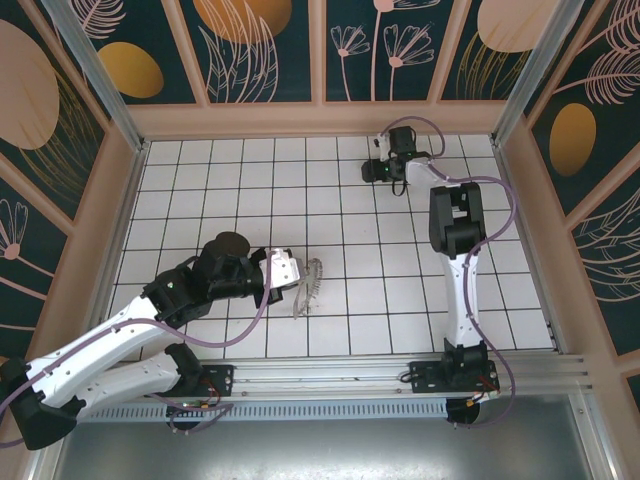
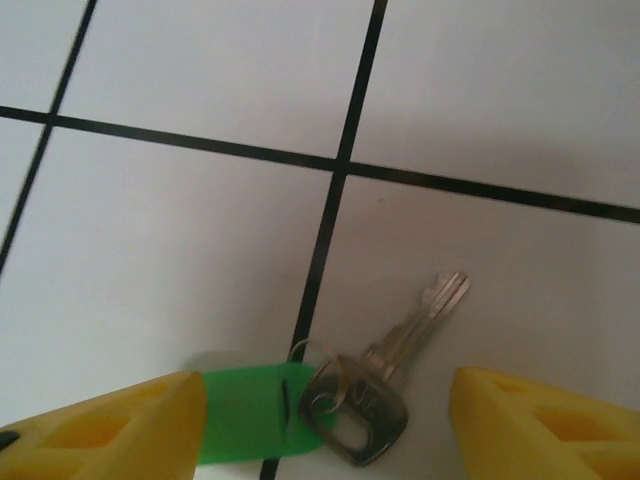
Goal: Put the keys on the keyring
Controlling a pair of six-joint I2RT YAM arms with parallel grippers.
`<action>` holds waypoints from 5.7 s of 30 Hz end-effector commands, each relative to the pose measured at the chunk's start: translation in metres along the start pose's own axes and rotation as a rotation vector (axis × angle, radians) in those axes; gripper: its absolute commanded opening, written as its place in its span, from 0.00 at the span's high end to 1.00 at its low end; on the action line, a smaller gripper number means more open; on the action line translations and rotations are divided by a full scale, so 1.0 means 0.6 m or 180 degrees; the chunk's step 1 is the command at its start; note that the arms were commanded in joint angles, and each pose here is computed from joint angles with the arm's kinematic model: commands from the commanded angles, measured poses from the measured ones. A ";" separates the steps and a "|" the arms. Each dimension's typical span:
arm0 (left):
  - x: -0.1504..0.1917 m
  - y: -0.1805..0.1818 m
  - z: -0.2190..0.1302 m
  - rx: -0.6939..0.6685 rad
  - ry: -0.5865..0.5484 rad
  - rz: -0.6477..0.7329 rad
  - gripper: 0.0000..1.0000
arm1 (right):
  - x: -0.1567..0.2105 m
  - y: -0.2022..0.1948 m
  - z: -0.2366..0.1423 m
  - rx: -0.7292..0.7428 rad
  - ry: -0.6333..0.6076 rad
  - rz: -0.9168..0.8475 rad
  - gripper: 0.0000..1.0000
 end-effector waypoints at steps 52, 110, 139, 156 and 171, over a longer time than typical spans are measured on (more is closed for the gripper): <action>-0.026 -0.003 -0.025 0.0045 -0.0390 -0.0127 1.00 | 0.192 0.223 -0.152 -0.0871 0.0396 -0.0326 1.00; -0.003 -0.021 -0.039 0.0090 -0.0335 -0.0426 1.00 | 0.317 0.282 -0.182 -0.0882 0.0815 -0.0759 0.88; -0.017 -0.002 -0.024 0.0062 -0.0096 -0.0183 1.00 | 0.261 0.343 -0.537 -0.2893 -0.0821 -0.1686 1.00; -0.036 0.000 -0.021 0.0317 0.0003 -0.0080 1.00 | 0.264 0.373 -0.601 -0.3566 -0.0165 -0.1774 1.00; -0.033 0.007 -0.014 0.0218 0.0074 -0.0002 1.00 | 0.285 0.406 -0.597 -0.3854 0.0268 -0.1826 1.00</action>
Point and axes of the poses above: each hand's point on the last joint's axis, 136 mm out from that joint toward the fingers, its own z axis out along the fingers, its own y axis along the line the jaws close on, x = y × z, the point moved 8 cm from there along -z, back along the fingers, and after that the axes turned 4 degrees about z, right-handed, at the moved point
